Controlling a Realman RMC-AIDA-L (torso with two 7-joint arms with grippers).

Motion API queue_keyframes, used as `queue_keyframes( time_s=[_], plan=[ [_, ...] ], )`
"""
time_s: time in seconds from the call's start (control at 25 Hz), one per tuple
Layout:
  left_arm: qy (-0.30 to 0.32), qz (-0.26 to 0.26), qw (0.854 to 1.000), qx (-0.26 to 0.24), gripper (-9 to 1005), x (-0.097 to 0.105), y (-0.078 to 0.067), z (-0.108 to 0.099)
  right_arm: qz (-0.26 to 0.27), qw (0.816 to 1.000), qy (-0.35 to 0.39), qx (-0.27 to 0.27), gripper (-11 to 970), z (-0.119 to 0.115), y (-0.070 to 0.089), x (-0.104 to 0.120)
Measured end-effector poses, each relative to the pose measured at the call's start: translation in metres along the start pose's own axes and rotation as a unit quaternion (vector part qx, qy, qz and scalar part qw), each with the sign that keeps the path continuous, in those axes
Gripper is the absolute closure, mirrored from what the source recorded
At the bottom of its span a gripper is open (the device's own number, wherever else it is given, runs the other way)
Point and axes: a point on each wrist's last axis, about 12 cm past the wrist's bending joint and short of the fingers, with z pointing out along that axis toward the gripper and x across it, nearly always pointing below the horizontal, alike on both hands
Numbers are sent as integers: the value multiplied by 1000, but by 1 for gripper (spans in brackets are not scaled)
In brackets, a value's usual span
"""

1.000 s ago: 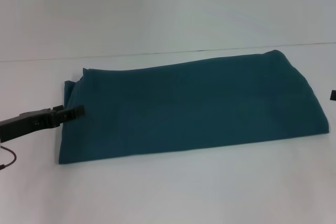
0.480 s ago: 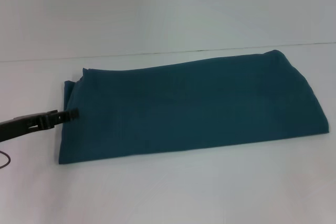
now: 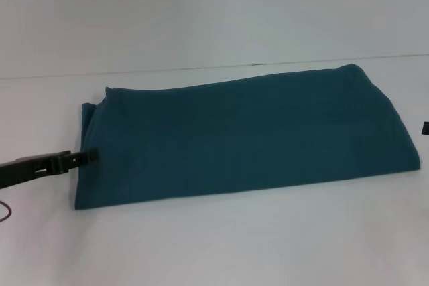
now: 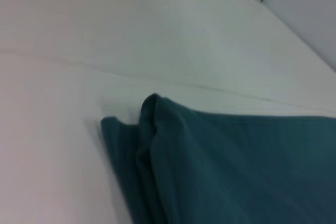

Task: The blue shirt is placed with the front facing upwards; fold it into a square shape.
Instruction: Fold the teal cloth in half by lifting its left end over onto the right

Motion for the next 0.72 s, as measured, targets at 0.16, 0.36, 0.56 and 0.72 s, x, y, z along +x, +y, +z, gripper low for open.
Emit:
queue_keyframes(
  time_s=[0.16, 0.36, 0.56, 0.72],
  plan=[
    [14, 2, 1000, -5, 275, 3, 1, 0, 8, 1000, 3, 5, 167, 1, -2, 1],
    [20, 1, 1000, -4, 274, 6, 2, -1, 15, 1000, 6, 9, 167, 4, -5, 5],
    [22, 2, 1000, -3, 273, 8, 1, -1, 18, 1000, 18, 14, 167, 18, -4, 12],
    [23, 5, 1000, 1, 273, 7, 0, 0, 12, 1000, 20, 13, 167, 27, 0, 15]
  ],
)
